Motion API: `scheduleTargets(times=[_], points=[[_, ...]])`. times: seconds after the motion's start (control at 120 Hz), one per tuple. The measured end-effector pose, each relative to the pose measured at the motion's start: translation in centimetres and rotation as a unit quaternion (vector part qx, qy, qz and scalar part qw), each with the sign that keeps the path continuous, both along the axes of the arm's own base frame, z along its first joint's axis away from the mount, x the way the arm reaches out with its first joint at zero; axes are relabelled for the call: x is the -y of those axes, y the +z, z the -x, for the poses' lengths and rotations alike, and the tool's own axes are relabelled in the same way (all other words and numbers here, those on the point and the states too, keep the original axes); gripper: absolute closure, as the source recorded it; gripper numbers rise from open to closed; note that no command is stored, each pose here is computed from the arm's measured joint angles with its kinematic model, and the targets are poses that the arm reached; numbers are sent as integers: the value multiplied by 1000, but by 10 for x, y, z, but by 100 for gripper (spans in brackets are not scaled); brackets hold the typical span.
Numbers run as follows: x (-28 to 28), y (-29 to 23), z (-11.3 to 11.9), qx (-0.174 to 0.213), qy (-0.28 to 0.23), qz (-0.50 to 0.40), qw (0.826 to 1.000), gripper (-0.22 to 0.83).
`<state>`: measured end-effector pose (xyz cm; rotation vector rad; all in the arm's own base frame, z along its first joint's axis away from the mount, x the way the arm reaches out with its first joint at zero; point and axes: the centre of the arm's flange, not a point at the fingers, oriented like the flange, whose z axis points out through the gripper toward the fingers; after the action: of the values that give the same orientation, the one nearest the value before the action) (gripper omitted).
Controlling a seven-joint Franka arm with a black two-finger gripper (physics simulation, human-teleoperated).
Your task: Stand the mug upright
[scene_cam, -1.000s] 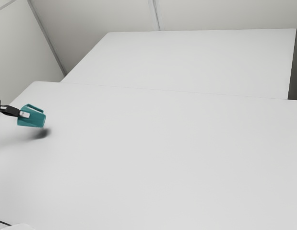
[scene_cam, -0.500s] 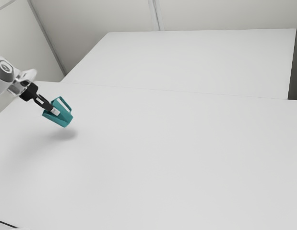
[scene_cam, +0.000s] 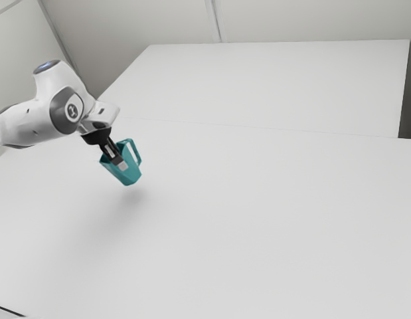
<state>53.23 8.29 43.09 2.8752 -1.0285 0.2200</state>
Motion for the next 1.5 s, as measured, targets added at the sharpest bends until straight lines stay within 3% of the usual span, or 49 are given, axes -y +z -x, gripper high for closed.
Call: scheduleTargets(times=[0.142,0.417,0.875,1.5], points=[[43,-8,3,-10,17,-10,1000,79],[70,-19,19,-30,100,-19,994,78],[112,-44,35,-65,184,-24,980,78],[156,-61,22,-71,210,-25,975,78]])
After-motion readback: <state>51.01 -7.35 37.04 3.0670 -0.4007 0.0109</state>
